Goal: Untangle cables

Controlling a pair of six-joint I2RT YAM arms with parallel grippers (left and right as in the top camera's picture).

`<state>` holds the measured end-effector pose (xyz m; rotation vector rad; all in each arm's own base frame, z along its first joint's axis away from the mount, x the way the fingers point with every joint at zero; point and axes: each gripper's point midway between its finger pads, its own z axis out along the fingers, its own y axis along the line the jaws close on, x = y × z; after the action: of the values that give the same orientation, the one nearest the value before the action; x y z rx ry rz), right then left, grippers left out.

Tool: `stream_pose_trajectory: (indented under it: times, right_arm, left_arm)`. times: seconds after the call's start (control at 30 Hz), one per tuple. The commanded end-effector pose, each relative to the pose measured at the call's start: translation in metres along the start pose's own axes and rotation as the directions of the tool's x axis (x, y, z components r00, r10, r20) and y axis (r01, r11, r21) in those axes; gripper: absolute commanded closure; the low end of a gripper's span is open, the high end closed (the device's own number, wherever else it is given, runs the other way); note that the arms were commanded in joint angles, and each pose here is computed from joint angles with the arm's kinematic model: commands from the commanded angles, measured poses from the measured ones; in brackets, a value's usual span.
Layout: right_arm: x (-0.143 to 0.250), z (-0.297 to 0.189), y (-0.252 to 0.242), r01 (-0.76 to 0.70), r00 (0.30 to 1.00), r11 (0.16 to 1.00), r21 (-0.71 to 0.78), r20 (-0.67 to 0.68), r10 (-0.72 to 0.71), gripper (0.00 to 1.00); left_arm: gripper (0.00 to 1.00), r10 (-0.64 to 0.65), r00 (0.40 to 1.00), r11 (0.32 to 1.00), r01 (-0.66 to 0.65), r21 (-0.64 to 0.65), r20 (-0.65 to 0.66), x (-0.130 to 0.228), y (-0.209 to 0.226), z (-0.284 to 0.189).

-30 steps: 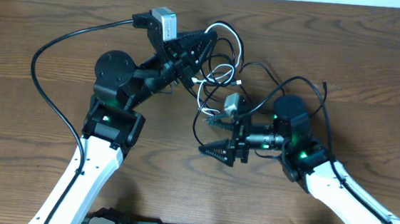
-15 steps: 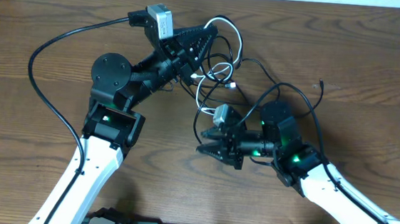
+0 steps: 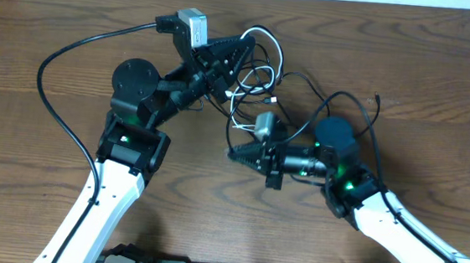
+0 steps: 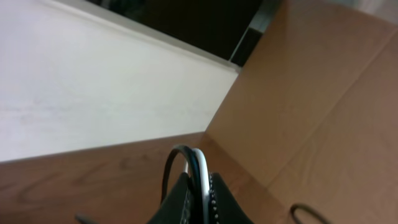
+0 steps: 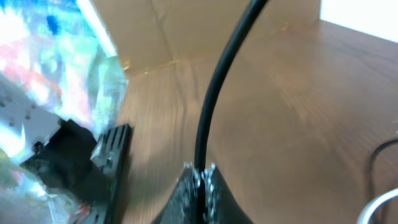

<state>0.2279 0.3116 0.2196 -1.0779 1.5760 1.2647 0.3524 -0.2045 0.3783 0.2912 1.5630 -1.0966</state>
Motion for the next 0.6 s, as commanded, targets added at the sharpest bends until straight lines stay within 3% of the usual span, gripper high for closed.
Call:
stream_pose_trajectory:
  times: [0.0, 0.43, 0.57]
  right_arm:
    - [-0.020, -0.016, -0.011, -0.095, 0.993, 0.995, 0.027, 0.067, 0.093, 0.99]
    - [-0.075, -0.069, -0.055, -0.082, 0.960, 0.981, 0.176, 0.279, 0.030, 0.99]
    - [-0.079, -0.080, -0.071, -0.102, 0.952, 0.963, 0.248, 0.306, 0.022, 0.99]
  left_arm:
    - [0.93, 0.036, 0.999, 0.999, -0.035, -0.008, 0.005, -0.008, 0.000, -0.006]
    - [0.92, -0.061, 0.993, 0.994, 0.051, -0.099, -0.096, 0.017, 0.026, -0.013]
    - [0.92, -0.076, 0.987, 0.997, 0.071, -0.036, -0.140, 0.025, 0.014, -0.013]
